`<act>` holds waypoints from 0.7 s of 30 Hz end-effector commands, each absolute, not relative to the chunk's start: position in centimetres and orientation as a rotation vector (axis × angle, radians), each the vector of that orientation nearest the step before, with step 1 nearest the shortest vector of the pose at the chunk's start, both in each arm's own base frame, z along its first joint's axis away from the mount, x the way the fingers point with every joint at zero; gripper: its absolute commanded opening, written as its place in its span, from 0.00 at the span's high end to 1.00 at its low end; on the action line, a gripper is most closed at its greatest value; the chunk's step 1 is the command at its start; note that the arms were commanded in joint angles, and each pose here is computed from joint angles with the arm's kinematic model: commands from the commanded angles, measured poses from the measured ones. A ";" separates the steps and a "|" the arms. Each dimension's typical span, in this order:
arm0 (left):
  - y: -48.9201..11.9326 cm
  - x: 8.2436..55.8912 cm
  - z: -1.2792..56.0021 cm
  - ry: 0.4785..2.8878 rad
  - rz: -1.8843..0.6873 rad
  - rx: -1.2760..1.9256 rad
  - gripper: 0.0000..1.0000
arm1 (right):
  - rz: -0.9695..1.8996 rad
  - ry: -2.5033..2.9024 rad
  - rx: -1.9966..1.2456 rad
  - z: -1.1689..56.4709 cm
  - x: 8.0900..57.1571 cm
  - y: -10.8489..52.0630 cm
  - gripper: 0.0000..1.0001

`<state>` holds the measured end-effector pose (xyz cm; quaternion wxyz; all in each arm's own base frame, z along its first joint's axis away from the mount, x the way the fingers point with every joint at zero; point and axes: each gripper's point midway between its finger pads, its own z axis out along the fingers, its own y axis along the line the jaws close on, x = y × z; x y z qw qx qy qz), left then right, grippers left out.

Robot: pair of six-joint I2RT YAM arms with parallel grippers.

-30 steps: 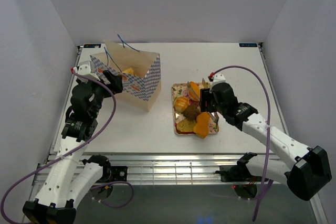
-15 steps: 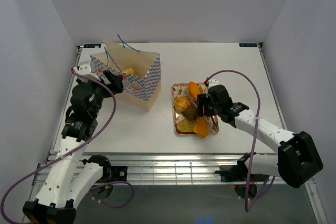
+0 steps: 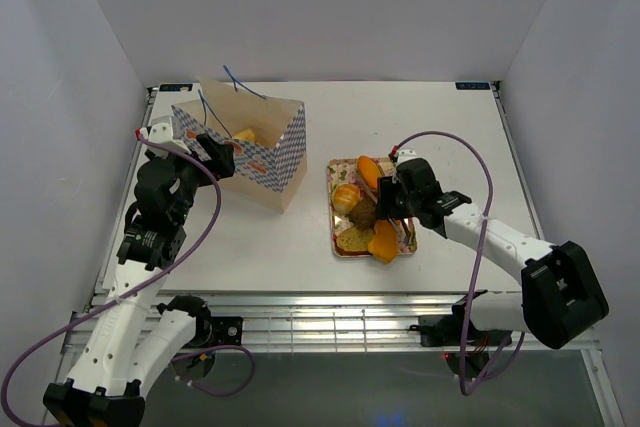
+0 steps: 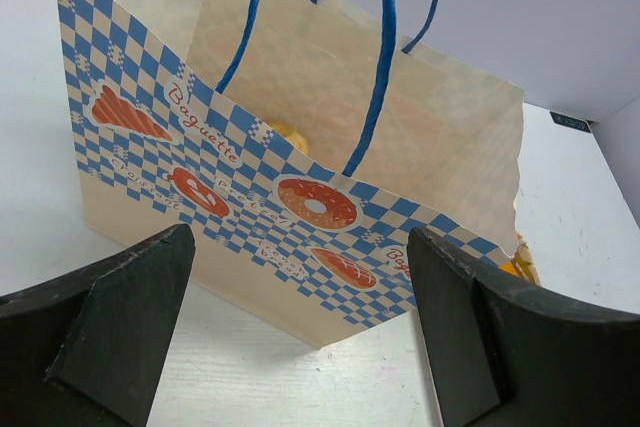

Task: Place the fake bread into the paper bag

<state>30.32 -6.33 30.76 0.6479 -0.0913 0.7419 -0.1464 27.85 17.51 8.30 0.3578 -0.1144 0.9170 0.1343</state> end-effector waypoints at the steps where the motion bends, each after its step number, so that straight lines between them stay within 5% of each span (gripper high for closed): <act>1: -6.6 30.1 31.0 1.673 -0.352 -0.198 0.02 | 0.369 2.317 -0.291 10.5 29.5 18.3 0.42; 8: -6.3 30.1 31.0 1.673 -0.334 -0.209 0.02 | 0.446 2.204 -0.288 15.4 29.8 19.1 0.50; 21: -6.5 29.9 31.1 1.673 -0.341 -0.188 0.02 | 0.616 1.934 -0.324 27.7 29.4 20.6 0.51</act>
